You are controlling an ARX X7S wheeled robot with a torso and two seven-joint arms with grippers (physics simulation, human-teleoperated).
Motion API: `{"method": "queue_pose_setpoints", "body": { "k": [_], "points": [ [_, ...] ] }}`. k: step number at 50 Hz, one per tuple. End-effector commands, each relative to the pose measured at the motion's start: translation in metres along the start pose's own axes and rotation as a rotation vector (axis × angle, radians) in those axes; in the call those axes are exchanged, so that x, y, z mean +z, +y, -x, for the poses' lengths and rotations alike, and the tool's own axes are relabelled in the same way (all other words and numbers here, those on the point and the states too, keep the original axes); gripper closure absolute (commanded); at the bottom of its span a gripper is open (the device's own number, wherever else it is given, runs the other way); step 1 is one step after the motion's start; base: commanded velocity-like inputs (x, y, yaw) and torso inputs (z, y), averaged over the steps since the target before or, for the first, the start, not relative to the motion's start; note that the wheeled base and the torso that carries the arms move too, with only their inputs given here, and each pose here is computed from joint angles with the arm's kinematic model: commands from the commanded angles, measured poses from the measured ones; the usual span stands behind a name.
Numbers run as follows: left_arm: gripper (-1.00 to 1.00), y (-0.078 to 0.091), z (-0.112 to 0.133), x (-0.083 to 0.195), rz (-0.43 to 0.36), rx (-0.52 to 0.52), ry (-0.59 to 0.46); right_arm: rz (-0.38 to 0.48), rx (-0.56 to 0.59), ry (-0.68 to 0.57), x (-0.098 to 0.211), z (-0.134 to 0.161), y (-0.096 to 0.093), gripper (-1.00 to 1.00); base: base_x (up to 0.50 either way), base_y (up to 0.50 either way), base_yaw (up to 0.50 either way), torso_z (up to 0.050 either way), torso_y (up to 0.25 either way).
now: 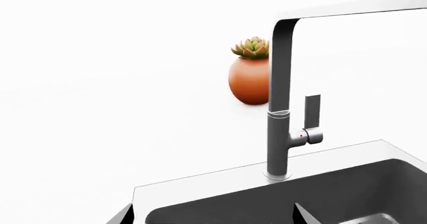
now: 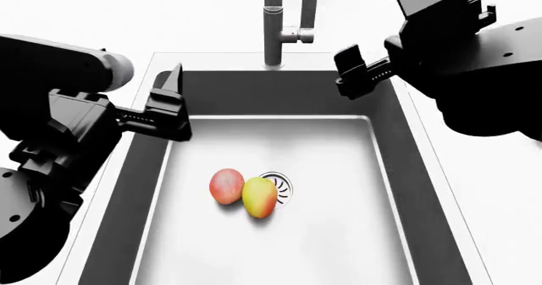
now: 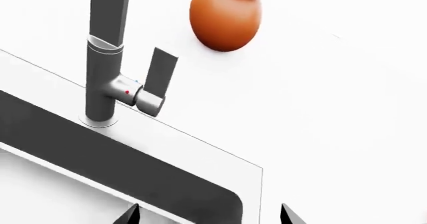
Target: Pick up the fruits and vegetables and place them in the sink. Turn on the sink faucet to wash them. Then turn the sink off and put them in the tray.
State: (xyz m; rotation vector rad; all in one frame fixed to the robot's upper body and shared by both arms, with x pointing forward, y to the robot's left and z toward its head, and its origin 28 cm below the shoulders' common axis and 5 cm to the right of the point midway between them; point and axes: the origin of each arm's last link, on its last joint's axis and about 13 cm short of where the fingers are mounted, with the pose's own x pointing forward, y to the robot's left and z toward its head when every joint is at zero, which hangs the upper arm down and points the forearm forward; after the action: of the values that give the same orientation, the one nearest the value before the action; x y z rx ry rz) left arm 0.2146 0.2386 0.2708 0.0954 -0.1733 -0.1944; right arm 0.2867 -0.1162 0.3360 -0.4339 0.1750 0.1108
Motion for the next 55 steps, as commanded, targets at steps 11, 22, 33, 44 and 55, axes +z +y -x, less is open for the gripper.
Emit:
{"method": "queue_pose_setpoints", "body": {
  "k": [11,22,33,44,55],
  "points": [
    [-1.0,-0.005,-0.003,0.003,-0.018,-0.056,0.015,0.102,0.343,0.079,-0.028,-0.009,0.042,-1.0,0.0,0.0,0.0,0.0,0.0],
    [-1.0,-0.005,-0.002,0.004,-0.023,-0.06,0.016,0.136,0.464,0.139,-0.041,-0.025,0.063,-1.0,0.0,0.0,0.0,0.0,0.0],
    [-1.0,-0.001,-0.004,0.004,-0.022,-0.042,0.016,0.128,0.566,0.18,-0.051,-0.036,0.077,-1.0,0.0,0.0,0.0,0.0,0.0],
    [-1.0,-0.001,-0.004,0.001,-0.023,-0.038,0.018,0.127,0.696,0.199,-0.053,-0.037,0.092,-1.0,0.0,0.0,0.0,0.0,0.0],
    [-1.0,-0.002,-0.004,0.001,-0.025,-0.041,0.02,0.15,0.734,0.256,-0.059,-0.043,0.1,-1.0,0.0,0.0,0.0,0.0,0.0]
  ]
}}
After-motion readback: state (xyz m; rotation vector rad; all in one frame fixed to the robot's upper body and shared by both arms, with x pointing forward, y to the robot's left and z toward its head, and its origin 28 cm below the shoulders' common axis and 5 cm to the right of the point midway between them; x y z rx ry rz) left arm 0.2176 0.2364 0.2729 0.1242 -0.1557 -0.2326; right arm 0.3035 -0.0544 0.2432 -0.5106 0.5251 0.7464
